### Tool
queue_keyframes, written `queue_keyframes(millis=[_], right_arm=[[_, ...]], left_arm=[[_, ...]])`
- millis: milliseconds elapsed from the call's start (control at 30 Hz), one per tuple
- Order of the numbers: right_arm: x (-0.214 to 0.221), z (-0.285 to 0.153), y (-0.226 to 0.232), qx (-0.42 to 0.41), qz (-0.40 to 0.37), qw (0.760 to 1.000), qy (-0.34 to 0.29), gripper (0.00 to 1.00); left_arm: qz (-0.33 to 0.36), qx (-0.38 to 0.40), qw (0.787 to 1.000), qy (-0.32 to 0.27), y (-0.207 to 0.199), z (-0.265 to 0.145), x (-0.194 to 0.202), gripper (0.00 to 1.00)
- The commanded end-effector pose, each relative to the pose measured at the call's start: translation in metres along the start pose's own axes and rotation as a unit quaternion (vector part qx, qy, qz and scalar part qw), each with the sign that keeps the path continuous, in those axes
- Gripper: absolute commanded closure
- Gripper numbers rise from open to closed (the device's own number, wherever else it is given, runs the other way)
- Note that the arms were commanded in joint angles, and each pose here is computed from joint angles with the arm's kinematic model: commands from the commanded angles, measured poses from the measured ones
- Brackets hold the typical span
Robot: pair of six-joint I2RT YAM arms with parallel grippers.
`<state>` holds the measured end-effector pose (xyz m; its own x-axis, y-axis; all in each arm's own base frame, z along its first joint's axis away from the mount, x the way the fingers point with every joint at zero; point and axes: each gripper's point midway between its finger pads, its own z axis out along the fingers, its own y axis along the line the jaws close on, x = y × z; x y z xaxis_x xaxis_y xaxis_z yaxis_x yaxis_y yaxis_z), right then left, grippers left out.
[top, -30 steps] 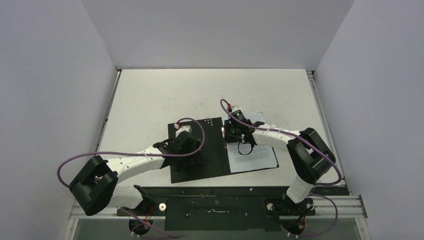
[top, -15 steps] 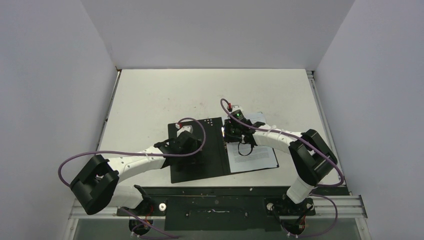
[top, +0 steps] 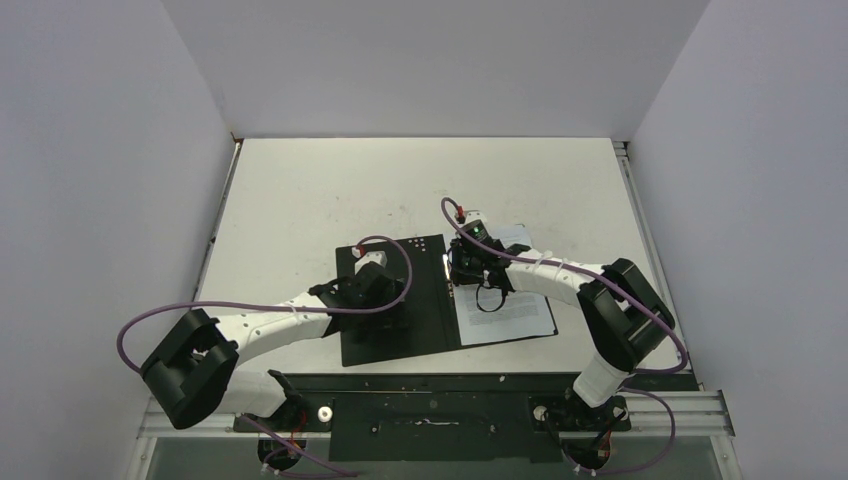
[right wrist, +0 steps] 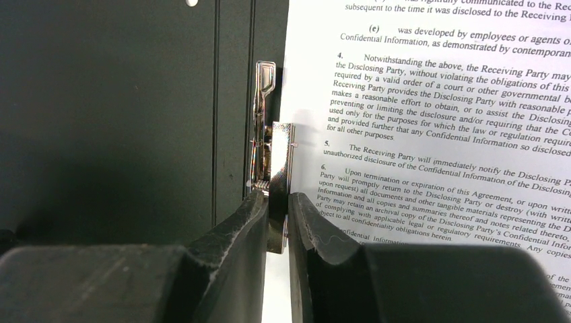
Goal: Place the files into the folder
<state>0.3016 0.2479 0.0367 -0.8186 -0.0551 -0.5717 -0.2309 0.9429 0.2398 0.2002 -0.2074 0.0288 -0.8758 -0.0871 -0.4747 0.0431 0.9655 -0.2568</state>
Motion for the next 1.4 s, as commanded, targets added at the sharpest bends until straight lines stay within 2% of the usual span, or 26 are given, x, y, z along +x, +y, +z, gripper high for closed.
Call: queue_keyframes(millis=[0, 467, 767, 933, 1367], right_arm=[[-0.015, -0.010, 0.007, -0.010, -0.001, 0.999, -0.034, 0.89], [0.003, -0.019, 0.007, -0.013, -0.009, 1.000, -0.023, 0.93], [0.011, -0.017, 0.006, -0.012, -0.008, 1.000, -0.016, 0.77], [0.008, -0.019, 0.003, 0.000, -0.005, 1.000, -0.027, 0.72], [-0.014, -0.060, 0.000, 0.018, -0.017, 0.998, -0.061, 0.71]], left_arm=[[-0.009, 0.020, 1.000, -0.017, -0.016, 0.000, -0.013, 0.04], [-0.027, 0.005, 1.000, 0.002, -0.015, 0.012, -0.004, 0.03], [-0.029, 0.007, 1.000, 0.007, -0.016, 0.013, -0.003, 0.04], [-0.029, 0.006, 1.000, 0.008, -0.015, 0.013, -0.002, 0.04], [-0.024, 0.012, 1.000, 0.003, -0.017, 0.010, -0.005, 0.04]])
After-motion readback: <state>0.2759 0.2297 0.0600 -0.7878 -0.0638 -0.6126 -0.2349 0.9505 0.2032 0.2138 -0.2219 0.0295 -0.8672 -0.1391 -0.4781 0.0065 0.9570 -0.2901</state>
